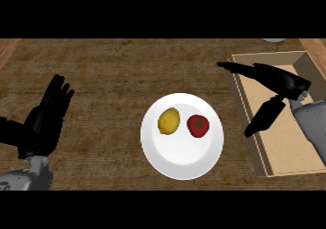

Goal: Pick the tomato from the plate and place it in the cardboard box

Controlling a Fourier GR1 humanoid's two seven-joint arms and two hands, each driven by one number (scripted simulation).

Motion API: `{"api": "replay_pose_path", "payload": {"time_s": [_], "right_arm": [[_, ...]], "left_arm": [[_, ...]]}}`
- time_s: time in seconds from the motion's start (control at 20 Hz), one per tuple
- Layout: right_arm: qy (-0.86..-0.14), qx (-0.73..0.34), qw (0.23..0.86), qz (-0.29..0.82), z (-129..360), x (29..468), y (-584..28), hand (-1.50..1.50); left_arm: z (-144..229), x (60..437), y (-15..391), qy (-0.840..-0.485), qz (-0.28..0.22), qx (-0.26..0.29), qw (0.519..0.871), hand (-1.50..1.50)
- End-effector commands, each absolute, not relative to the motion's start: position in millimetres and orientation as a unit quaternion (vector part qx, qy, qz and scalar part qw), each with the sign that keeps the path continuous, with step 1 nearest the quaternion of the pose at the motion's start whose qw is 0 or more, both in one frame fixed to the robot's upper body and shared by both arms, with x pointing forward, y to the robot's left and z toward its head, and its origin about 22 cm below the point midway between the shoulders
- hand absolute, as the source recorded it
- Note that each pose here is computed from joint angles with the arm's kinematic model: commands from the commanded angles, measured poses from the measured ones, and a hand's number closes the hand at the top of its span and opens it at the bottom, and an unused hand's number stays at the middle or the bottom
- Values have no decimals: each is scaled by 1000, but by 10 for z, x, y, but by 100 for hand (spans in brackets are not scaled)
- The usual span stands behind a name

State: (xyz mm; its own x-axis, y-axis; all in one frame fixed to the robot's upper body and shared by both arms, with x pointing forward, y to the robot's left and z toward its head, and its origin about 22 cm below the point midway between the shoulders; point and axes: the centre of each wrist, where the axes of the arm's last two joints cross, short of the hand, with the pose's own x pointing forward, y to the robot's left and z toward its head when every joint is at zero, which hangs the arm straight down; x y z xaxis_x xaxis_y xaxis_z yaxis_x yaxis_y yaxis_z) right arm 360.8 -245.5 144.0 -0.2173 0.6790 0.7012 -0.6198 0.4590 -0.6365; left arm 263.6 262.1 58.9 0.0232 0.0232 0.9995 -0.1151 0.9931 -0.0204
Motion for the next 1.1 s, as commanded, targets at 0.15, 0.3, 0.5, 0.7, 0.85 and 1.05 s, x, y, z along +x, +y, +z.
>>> {"api": "replay_pose_path", "payload": {"time_s": [0.15,0.3,0.5,0.7,0.85,1.05], "right_arm": [[-567,-15,635,525,1227,3465,-2144,-150],[-562,-18,639,525,914,3434,-2257,-150],[-572,-32,637,515,1124,3454,-1900,-150],[-562,-32,643,519,844,3350,-2071,-150],[-563,-25,644,517,946,3335,-2020,-150],[-551,-24,646,527,834,3487,-1926,-150]], "left_arm": [[480,2637,2565,-698,56,31,713,0],[585,2635,2382,-697,47,24,715,0],[594,2571,2497,-692,46,28,719,0],[463,2643,2711,-694,52,24,717,0],[564,2622,2780,-699,50,32,713,0],[502,2487,2741,-703,37,34,710,0]]}}
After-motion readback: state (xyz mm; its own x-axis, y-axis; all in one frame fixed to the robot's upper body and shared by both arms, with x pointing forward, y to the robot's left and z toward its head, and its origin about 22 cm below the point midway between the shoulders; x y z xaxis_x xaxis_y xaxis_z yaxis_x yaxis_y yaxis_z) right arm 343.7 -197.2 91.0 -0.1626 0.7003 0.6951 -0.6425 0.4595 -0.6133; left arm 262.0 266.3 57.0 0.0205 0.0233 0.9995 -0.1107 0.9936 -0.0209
